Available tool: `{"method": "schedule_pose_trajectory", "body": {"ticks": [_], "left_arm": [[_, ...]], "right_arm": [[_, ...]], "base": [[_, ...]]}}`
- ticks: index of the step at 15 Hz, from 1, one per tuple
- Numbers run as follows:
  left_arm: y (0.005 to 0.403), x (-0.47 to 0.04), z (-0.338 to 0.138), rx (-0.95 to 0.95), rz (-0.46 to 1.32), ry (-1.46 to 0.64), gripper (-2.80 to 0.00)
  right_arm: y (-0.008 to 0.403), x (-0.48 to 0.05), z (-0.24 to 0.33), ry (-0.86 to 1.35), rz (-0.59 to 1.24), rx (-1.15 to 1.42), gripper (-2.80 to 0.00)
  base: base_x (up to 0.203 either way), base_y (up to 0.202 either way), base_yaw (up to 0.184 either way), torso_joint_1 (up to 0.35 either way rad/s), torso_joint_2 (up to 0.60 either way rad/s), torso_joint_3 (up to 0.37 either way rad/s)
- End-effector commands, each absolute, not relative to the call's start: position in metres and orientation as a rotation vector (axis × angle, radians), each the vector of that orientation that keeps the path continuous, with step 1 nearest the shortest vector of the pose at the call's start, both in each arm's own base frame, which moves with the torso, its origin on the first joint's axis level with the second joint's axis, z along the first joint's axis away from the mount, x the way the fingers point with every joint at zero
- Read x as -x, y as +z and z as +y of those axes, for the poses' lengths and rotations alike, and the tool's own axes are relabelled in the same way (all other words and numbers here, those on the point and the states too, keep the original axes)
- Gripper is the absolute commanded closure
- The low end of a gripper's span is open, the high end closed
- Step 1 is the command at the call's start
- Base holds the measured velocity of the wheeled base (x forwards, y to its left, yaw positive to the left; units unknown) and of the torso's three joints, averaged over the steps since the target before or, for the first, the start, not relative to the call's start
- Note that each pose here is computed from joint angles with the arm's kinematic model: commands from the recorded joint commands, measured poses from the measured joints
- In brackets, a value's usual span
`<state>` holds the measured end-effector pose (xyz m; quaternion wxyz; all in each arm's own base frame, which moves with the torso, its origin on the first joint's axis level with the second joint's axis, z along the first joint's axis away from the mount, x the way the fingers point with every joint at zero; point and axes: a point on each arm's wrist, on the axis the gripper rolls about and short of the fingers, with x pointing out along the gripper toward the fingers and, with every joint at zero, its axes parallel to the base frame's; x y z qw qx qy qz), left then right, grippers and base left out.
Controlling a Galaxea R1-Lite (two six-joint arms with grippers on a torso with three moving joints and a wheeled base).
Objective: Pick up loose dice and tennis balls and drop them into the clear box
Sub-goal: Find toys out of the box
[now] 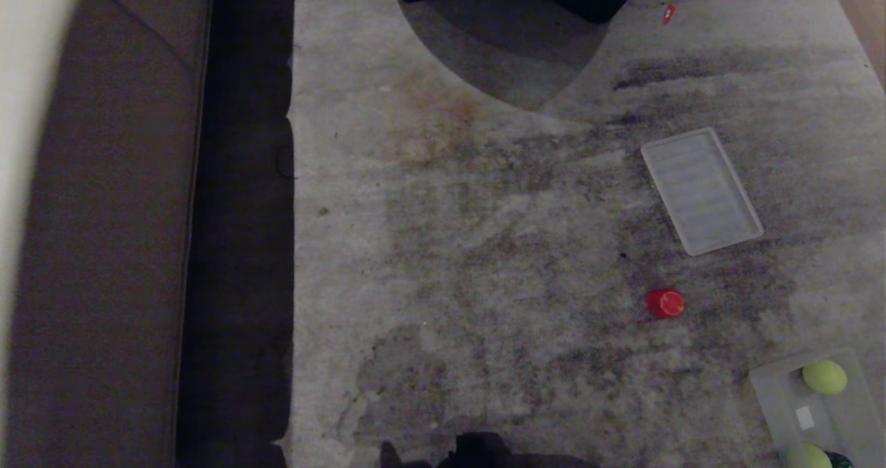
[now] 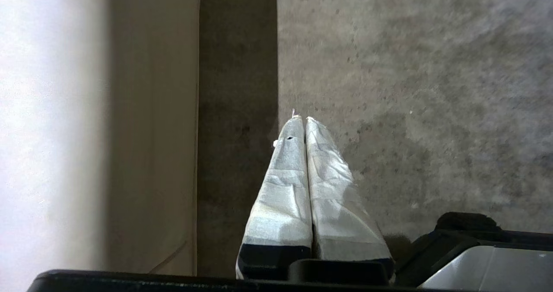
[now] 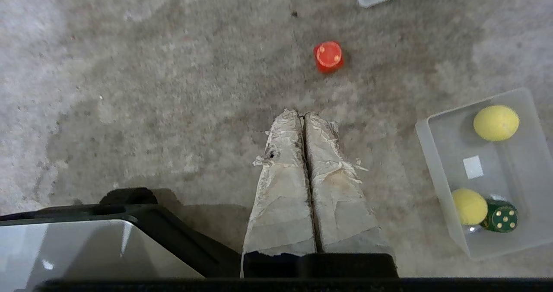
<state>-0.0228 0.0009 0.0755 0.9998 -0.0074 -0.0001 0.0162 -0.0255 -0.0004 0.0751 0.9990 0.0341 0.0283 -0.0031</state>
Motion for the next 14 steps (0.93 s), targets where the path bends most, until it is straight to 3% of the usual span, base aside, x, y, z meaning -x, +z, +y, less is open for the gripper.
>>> {"method": "schedule_pose_trajectory", "body": {"ticks": [1,14], "left_arm": [[0.0751,0.0226,0.0009,0.015,0.003,0.032,0.00],[0.0749,0.0226,0.0009,0.014,0.004,0.031,0.00]], "right_arm": [[0.0751,0.0255,-0.0004,-0.005,0.058,-0.067,0.00],[0.0751,0.0255,-0.0004,-0.005,0.058,-0.062,0.00]], "base": [[0.000,0.000,0.000,0.001,0.00,-0.197],[0.000,0.000,0.000,0.002,0.00,-0.198]]}}
